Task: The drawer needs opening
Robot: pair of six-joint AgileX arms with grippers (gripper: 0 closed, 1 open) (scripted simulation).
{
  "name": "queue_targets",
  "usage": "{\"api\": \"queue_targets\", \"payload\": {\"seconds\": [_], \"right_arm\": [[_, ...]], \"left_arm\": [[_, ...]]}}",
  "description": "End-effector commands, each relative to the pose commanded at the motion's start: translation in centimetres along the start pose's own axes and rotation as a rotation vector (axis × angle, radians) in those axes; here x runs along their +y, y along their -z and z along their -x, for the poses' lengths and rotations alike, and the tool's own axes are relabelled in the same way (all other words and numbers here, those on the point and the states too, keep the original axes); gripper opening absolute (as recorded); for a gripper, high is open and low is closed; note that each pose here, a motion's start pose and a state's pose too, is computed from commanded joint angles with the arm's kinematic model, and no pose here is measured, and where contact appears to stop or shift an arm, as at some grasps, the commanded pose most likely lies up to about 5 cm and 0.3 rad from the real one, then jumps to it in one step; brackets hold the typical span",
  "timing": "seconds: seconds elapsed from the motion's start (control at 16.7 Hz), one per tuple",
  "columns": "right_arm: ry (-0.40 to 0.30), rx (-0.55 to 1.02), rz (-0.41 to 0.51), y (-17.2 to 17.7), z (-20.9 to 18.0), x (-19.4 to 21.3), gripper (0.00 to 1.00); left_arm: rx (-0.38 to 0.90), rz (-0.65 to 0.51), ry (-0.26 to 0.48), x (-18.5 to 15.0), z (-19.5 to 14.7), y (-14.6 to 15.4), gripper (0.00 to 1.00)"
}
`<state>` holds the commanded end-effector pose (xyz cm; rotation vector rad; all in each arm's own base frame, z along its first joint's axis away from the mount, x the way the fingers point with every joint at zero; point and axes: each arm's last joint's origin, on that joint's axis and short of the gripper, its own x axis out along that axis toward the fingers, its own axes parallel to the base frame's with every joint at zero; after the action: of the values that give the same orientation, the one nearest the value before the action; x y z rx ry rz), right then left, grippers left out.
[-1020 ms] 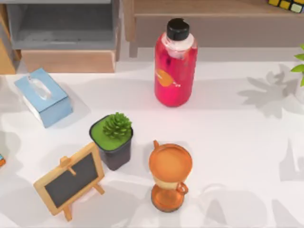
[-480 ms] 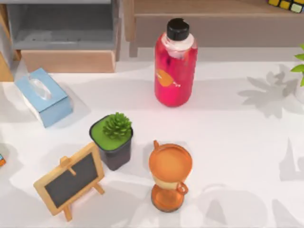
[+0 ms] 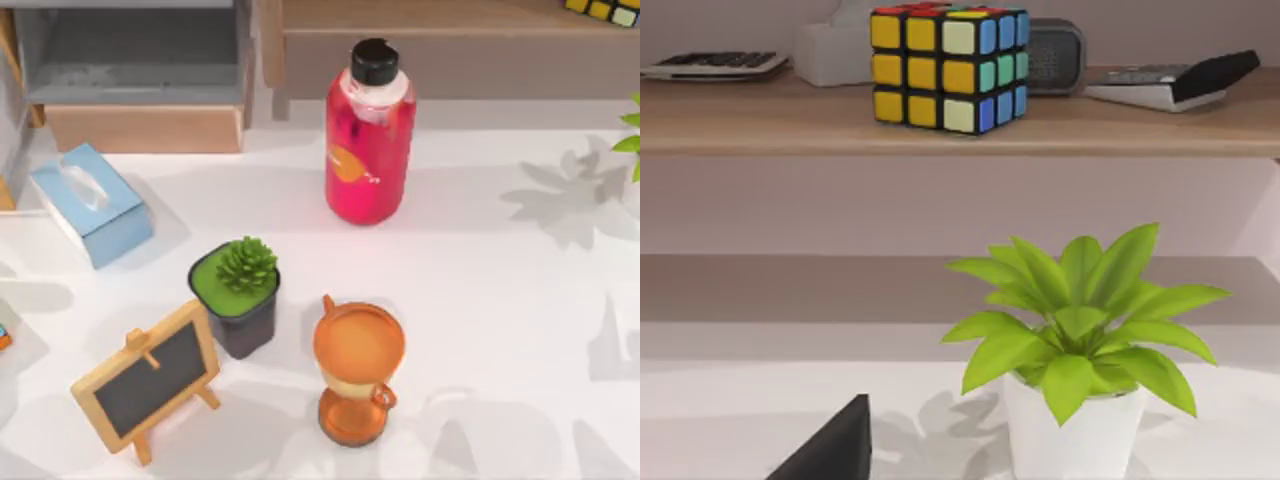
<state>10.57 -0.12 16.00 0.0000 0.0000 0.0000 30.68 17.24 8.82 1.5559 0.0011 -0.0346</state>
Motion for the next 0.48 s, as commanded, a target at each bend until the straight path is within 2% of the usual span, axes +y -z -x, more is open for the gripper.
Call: {"api": "queue_targets", "payload": {"seconds": [0.24,0.48], "right_arm": [[0.0,0.0,0.0,0.0,0.0,0.0,1.0],[0.0,0.0,0.0,0.0,0.0,0.0,1.0]], "left_arm": [[0.0,-0.001,0.0,0.0,0.0,0.0,0.0],[-0.001,0.004,0.005,-0.2,3.1,0.1,0.0]]}}
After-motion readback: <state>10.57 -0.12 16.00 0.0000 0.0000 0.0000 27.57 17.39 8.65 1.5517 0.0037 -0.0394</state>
